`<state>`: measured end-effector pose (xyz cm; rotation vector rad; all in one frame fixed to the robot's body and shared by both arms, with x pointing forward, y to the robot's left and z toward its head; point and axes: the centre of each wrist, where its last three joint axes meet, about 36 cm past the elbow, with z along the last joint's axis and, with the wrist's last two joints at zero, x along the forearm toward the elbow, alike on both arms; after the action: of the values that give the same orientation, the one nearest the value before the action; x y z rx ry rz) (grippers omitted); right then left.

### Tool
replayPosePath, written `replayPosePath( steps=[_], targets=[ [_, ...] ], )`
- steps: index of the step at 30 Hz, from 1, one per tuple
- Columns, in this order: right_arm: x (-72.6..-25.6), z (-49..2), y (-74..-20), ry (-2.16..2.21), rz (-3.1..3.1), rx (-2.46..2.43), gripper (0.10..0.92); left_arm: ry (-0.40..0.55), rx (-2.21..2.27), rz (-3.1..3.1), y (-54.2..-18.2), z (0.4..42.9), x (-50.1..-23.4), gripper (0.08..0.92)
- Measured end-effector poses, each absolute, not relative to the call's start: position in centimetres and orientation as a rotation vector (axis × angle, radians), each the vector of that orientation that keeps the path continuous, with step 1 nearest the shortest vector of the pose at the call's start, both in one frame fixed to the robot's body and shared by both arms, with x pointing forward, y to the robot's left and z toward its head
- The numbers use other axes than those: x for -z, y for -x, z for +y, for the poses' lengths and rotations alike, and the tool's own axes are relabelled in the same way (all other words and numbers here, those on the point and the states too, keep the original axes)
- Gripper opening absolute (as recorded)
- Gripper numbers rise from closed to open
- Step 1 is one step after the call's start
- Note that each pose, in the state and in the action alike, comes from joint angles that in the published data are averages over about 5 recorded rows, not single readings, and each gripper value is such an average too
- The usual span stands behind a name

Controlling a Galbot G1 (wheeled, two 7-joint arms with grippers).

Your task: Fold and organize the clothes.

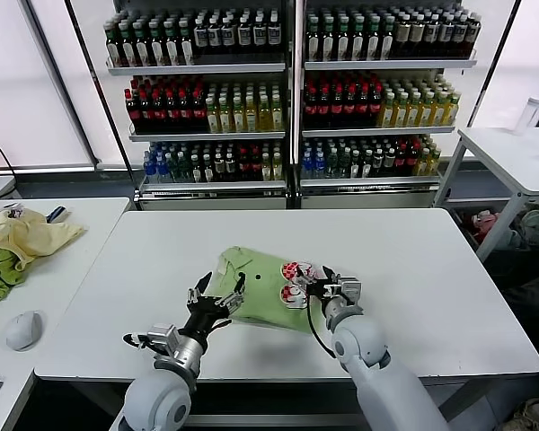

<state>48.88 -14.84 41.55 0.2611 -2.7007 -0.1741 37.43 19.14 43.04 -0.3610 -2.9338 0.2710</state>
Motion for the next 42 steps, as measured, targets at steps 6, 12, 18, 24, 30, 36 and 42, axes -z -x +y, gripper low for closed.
replayPosePath(
  steps=[6,12,18,24,30,36,42],
  targets=[
    [-40.8,-14.3,-49.3,-0.211,-2.667,0.188,0.518,0.327,-0.260,-2.939,-37.0,20.0,-43.0,0.823],
    [-40.4,-14.1,-49.9,-0.193,-2.642,0.196,0.345,0.307,-0.256,-2.942,-36.9,20.3,-42.8,0.823],
    [-40.1,-14.2,-50.5,-0.193,-2.635,0.190,0.182,0.292,-0.251,-2.946,-36.9,20.6,-42.7,0.823],
    [-39.9,-15.2,-51.5,-0.197,-2.658,0.127,0.129,0.286,-0.242,-2.951,-36.9,20.8,-42.8,0.823],
    [-40.0,-17.1,-53.5,-0.233,-2.695,0.009,0.129,0.289,-0.235,-2.955,-36.9,20.8,-42.9,0.823],
    [-40.9,-19.0,-56.5,-0.312,-2.748,-0.126,0.129,0.297,-0.221,-2.958,-36.8,20.5,-42.8,0.823],
    [-41.2,-20.6,-58.2,-0.369,-2.794,-0.250,0.181,0.291,-0.199,-2.969,-36.7,20.5,-42.7,0.823]
  ],
)
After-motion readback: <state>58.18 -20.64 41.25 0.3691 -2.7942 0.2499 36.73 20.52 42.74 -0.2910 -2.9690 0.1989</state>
